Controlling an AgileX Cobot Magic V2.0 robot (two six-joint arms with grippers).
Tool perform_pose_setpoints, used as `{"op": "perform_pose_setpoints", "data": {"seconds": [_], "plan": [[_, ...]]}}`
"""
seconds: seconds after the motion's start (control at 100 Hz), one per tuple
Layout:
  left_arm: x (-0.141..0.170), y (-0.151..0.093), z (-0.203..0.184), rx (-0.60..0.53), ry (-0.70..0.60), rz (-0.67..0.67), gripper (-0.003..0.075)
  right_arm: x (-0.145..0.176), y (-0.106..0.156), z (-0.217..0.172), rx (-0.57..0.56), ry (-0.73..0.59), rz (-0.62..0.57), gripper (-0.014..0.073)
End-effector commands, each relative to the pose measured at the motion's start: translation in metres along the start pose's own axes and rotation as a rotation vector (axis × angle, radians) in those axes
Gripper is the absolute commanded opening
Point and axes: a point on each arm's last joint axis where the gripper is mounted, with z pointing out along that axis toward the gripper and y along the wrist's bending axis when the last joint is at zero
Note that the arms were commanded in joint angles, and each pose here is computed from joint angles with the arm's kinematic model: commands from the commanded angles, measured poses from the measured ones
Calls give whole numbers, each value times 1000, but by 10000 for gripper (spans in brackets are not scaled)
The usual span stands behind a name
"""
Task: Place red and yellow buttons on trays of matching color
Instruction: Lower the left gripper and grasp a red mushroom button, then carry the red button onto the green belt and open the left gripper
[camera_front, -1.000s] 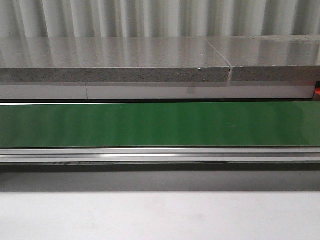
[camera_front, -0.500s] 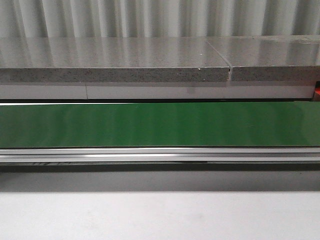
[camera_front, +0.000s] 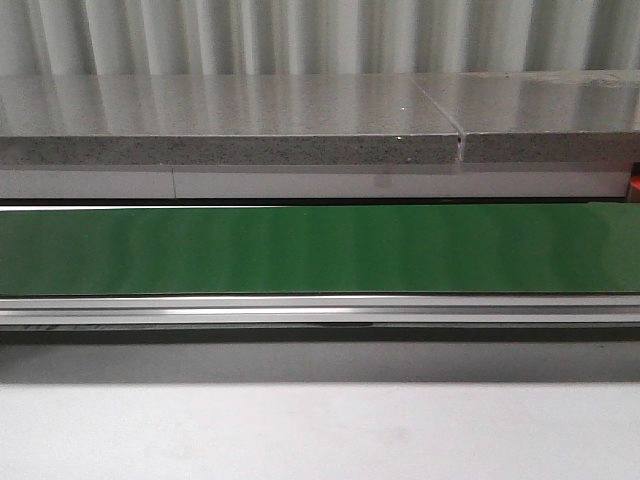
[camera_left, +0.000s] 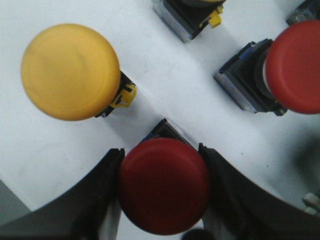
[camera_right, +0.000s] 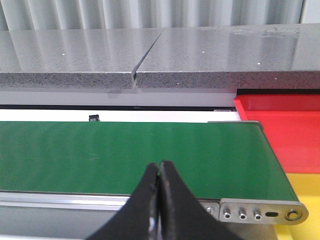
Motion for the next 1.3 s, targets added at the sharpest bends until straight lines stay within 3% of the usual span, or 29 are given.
{"op": "perform_pose_setpoints", "data": {"seconds": [0.0,0.24,0.61,0.87,1.29], "plan": [[-12,-4,-14,36,-95,-3,-21,-7,0,-2,0,-95,-12,-67],[-5,-12,-37,58,-115,64,-20,-7,0,-2,0,-95,-12,-67],[8,-24,-114,148,-301,201,-20,-7,1,-2,-16,-93,-12,-67],[7,-63,-151,238,-337,399,-20,-7,1,-2,-16,-93,-12,-67],[-3,-128,-120,266,-228,569,-20,-7,1,-2,-16,-93,-12,-67]]}}
